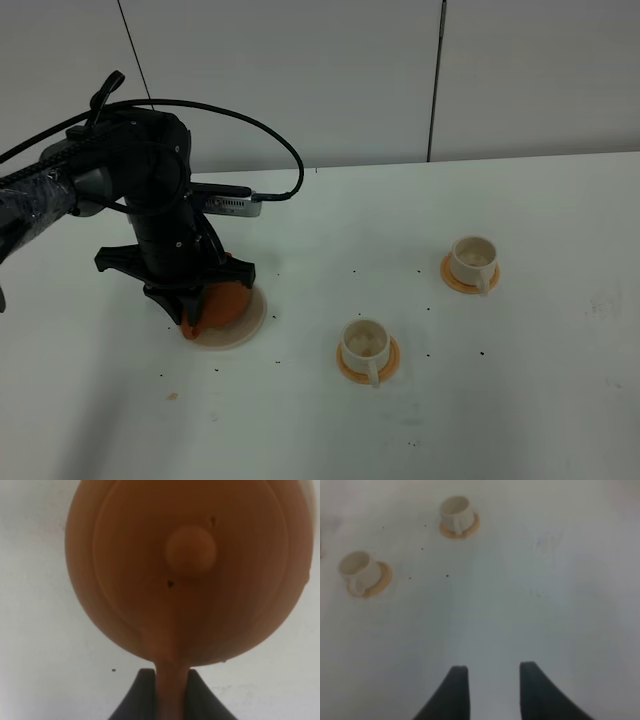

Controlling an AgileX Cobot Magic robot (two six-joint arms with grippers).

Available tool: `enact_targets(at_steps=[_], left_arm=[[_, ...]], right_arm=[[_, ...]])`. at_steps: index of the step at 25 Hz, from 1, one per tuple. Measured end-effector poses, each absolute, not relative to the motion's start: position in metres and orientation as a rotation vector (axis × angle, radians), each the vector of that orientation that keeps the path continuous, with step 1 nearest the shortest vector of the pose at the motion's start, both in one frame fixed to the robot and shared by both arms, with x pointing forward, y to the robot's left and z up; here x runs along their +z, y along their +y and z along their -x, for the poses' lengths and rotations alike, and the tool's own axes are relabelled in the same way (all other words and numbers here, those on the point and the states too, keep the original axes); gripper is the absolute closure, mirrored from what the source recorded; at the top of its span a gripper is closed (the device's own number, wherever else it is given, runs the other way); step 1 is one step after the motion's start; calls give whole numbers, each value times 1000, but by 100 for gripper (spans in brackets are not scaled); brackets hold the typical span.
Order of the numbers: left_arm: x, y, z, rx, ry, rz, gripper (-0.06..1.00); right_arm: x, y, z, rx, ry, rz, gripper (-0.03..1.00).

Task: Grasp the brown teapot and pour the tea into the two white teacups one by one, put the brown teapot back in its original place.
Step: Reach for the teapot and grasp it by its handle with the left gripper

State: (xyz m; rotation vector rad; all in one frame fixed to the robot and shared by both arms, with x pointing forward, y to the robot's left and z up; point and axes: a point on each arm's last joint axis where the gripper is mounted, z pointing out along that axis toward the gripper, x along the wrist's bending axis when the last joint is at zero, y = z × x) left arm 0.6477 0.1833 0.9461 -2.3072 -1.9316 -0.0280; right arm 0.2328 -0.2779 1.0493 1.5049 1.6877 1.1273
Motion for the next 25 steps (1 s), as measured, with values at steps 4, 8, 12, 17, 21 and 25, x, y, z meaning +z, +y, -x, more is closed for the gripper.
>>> enact_targets(at_steps=[4,8,12,17,21,25], left_arm=[[946,183,-648,-28,-1931,2308,78],[946,183,-648,-32,-1927,2317,78],[946,183,-648,-32,-1917,2329,78],[937,182,-649,0,-1909,2316,78],[935,180,-649,27,-1929,2321,78],[935,179,-649,32,-1935,2324,78]], right_arm=[[1049,-278,-233,1127,1688,-1505,72],[1049,-278,-233,1127,1688,-1505,72],[1049,-278,-233,1127,1688,-1505,72],[1049,-278,-233,1127,1688,-1505,72],[1049,-278,-233,1127,1688,-1505,72],[1049,-278,-233,1127,1688,-1505,72]])
